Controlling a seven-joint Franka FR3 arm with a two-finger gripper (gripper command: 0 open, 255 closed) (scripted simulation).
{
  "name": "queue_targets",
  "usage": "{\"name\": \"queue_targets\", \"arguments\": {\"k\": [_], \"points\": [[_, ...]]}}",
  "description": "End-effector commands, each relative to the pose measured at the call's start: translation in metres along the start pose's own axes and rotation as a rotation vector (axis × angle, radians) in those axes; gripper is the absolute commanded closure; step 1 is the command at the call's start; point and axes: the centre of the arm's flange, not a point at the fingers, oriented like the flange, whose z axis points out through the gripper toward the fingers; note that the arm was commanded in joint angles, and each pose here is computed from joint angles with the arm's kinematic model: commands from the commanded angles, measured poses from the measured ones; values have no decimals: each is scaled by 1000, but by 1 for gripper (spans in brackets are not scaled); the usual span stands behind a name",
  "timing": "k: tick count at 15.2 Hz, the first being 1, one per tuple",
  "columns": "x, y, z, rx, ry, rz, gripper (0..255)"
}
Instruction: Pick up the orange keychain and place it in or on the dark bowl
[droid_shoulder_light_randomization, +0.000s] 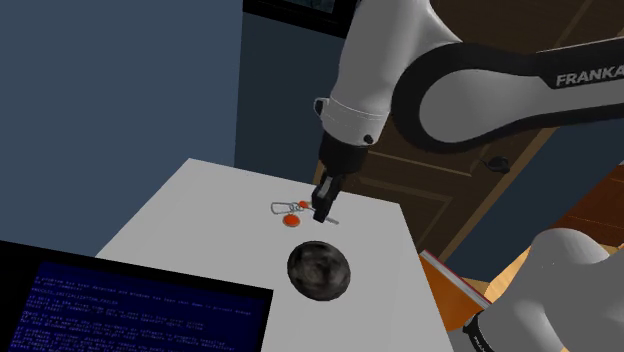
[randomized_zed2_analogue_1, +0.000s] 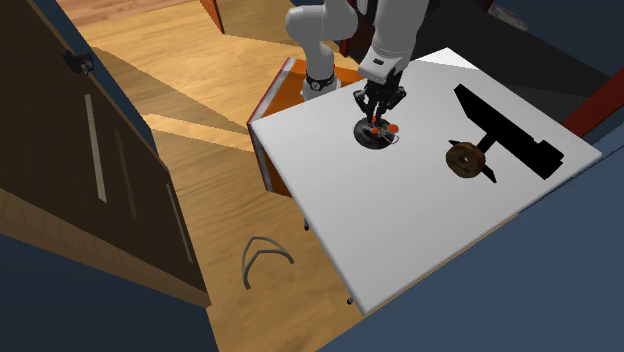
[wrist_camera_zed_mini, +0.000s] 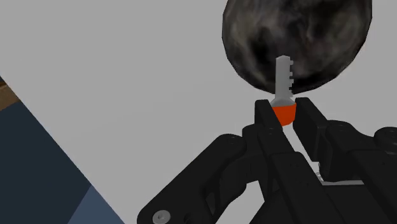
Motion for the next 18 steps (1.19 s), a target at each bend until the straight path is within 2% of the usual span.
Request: {"name": "queue_targets", "arguments": {"k": [1,5,18], "points": [[-23,-10,0,0,0,1,255],[-74,-32,-2,0,0,1,255],[-75,-32,67,0,0,1,255]]}}
